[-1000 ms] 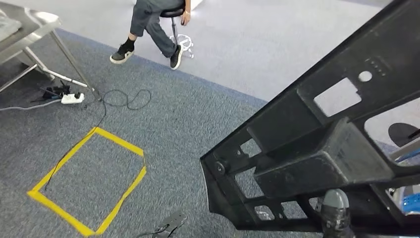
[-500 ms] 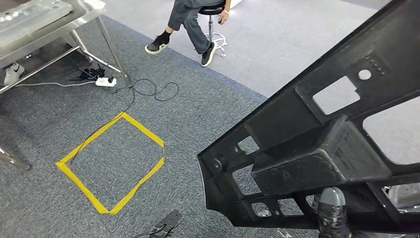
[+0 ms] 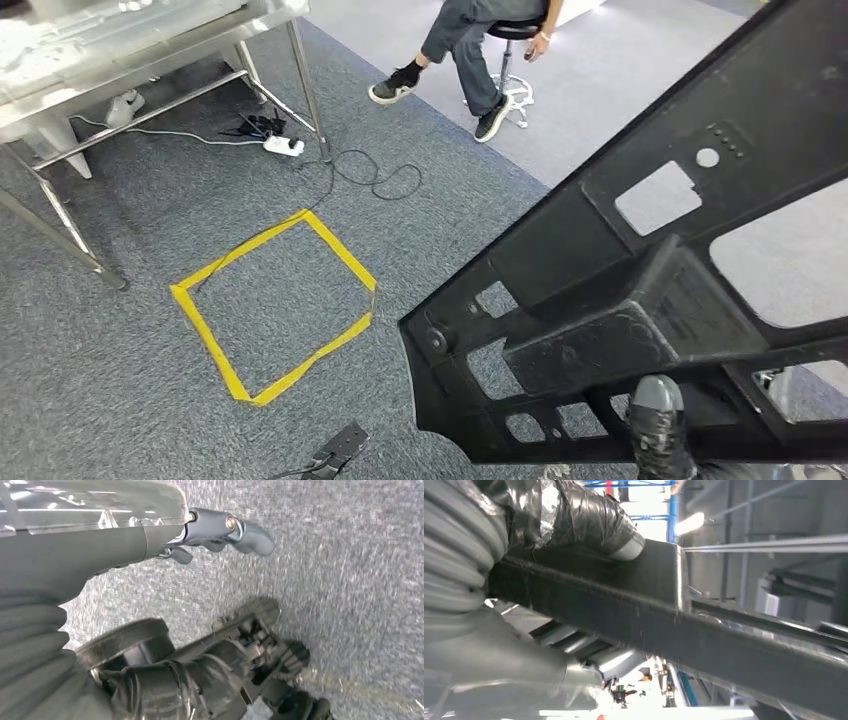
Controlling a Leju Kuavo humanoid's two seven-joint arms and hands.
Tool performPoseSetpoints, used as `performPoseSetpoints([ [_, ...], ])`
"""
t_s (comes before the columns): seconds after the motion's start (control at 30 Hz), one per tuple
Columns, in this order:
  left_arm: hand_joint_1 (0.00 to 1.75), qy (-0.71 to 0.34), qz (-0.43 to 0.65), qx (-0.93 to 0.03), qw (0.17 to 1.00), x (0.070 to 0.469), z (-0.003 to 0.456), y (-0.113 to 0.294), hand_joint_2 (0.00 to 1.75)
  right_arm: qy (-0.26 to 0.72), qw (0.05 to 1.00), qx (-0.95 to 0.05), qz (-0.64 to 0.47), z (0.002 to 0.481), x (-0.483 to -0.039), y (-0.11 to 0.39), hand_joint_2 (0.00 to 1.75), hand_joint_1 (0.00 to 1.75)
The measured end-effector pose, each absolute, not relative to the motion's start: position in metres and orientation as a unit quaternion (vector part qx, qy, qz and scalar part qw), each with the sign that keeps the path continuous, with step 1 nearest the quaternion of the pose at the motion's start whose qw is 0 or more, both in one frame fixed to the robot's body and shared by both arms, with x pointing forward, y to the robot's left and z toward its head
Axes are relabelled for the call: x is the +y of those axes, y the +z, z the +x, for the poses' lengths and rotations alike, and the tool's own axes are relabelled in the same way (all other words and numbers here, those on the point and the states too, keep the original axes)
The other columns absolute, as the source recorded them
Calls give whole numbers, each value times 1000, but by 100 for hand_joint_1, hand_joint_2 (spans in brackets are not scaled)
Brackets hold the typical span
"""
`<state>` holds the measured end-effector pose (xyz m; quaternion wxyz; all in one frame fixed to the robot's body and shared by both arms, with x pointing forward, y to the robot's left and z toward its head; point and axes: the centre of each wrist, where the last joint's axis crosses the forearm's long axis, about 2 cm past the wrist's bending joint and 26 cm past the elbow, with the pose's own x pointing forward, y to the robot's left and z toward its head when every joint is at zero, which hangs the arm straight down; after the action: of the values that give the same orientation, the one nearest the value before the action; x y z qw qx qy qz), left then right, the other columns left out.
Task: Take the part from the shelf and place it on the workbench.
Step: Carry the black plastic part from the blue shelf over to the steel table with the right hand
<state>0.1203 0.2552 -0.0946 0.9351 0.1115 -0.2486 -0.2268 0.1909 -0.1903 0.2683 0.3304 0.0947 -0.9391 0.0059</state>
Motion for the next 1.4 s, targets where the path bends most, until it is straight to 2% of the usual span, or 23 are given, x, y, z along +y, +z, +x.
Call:
performPoseSetpoints([
  [1.4, 0, -257, 128, -265, 921, 240, 140, -87, 175, 10, 356, -925, 133, 193, -189, 263, 175, 129],
])
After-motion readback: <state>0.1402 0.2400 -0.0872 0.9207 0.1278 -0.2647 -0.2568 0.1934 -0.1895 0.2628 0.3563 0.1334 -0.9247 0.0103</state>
